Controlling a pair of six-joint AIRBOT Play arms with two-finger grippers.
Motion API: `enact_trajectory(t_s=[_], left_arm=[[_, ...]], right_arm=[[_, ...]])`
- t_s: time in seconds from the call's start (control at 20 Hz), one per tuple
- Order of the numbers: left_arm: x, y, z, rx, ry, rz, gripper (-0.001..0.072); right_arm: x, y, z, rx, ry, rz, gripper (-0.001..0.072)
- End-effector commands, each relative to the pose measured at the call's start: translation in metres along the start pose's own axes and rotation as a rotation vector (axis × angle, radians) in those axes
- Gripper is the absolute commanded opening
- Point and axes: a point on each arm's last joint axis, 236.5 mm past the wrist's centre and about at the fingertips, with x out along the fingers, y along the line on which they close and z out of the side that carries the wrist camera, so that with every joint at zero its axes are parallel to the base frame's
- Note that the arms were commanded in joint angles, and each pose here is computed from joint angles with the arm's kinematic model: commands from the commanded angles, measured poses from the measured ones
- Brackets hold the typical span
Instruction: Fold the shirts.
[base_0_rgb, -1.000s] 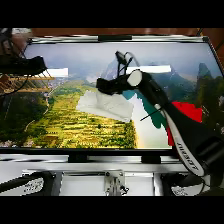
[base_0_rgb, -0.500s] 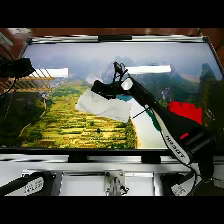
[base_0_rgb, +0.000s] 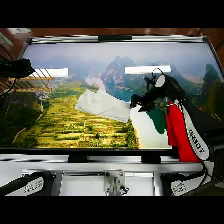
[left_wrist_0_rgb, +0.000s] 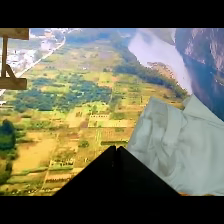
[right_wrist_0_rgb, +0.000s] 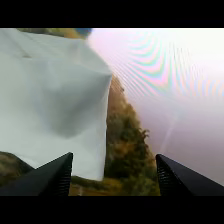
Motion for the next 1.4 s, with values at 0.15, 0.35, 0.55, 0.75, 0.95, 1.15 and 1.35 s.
enact_trajectory(t_s=[0.15, 0.35, 0.55, 0.75, 0.95, 1.15, 1.35], left_arm=[[0.000, 0.000, -0.003, -0.001, 0.013, 0.000, 0.0032], [0.000, 0.000, -0.003, -0.005, 0.013, 0.000, 0.0032], [0.000, 0.001, -0.003, -0.005, 0.013, 0.000, 0.0032], [0.001, 0.007, -0.003, 0.014, 0.013, 0.022, 0.0032], [-0.001, 0.021, -0.004, 0.007, 0.020, 0.057, 0.0032], [-0.001, 0.021, -0.003, 0.008, 0.015, 0.059, 0.0032], [-0.001, 0.022, -0.005, 0.010, 0.022, 0.063, 0.0032]], right_arm=[[0.040, 0.018, 0.009, 0.145, -0.089, 0.237, 0.0655], [0.058, 0.042, 0.000, 0.142, -0.046, 0.315, 0.0478], [0.002, 0.064, 0.018, 0.038, -0.150, 0.445, 0.0066], [-0.151, 0.055, 0.042, 0.014, -0.418, 0.472, 0.0065], [-0.273, -0.025, 0.013, 0.102, -0.529, 0.193, 0.0065], [-0.358, -0.088, -0.017, 0.251, -0.660, 0.021, 0.0064], [-0.375, -0.141, -0.041, 0.388, -0.650, -0.065, 0.0065]])
